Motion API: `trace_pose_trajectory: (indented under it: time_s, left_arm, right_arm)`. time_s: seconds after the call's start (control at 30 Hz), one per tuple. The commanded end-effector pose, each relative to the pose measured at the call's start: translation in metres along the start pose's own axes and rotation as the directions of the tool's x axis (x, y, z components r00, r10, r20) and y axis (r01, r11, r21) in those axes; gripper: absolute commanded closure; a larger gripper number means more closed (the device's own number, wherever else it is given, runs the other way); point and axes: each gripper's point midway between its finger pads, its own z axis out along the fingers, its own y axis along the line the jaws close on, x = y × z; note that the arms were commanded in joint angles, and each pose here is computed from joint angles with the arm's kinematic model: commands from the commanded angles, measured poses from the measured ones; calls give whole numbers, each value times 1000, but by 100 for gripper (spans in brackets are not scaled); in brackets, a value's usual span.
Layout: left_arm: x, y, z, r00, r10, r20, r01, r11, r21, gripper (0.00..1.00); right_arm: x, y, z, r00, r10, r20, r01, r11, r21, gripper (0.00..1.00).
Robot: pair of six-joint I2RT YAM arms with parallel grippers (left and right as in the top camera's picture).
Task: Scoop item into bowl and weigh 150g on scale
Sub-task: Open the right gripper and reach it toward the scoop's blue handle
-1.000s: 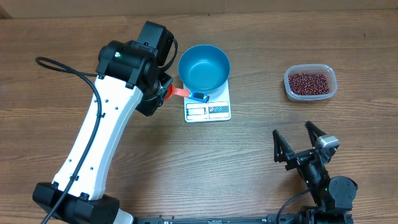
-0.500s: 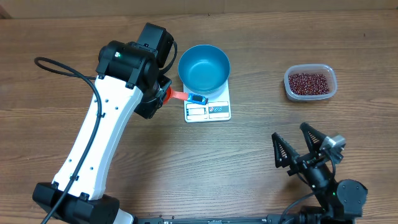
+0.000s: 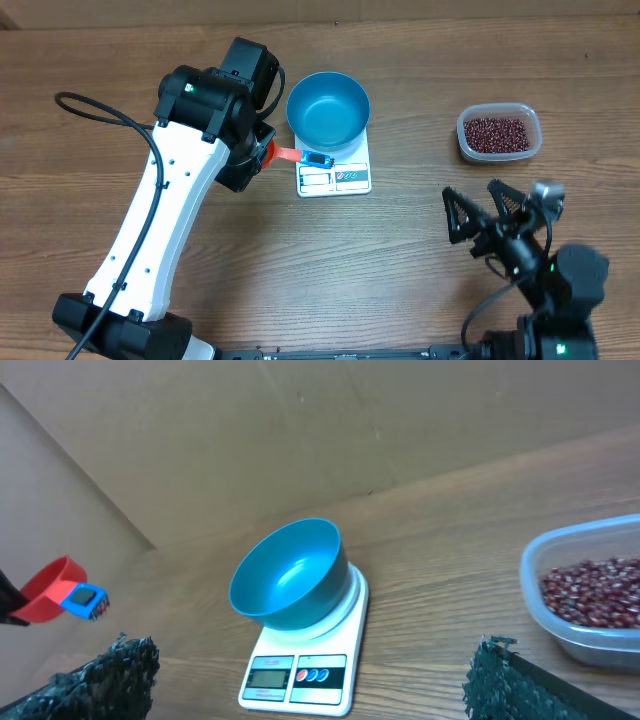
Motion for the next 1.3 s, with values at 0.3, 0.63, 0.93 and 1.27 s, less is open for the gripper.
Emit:
trace_pose_trajectory:
  time_s: [0.3,0.63,0.93,1.27]
  left_arm:
    - [1,-2,-5,1000,-8,10,7,1000,14,96]
    - [3,-3,-5,999,-48,-6,49,999,19,96]
    - [7,-6,-5,999,-50,-23,50,998,32,95]
    - [4,-24,-5,998,-62,-18,64,993,101,96]
  right_arm:
    - [-15,39,53,950,121,-287,-200,944,-262,0]
    - [-8,28,76,791,467,-394,-555,819,-145,0]
    - [3,20,83,601,668,-438,-745,667,-5,0]
    - [6,30,82,605,639,-475,-738,674,-32,0]
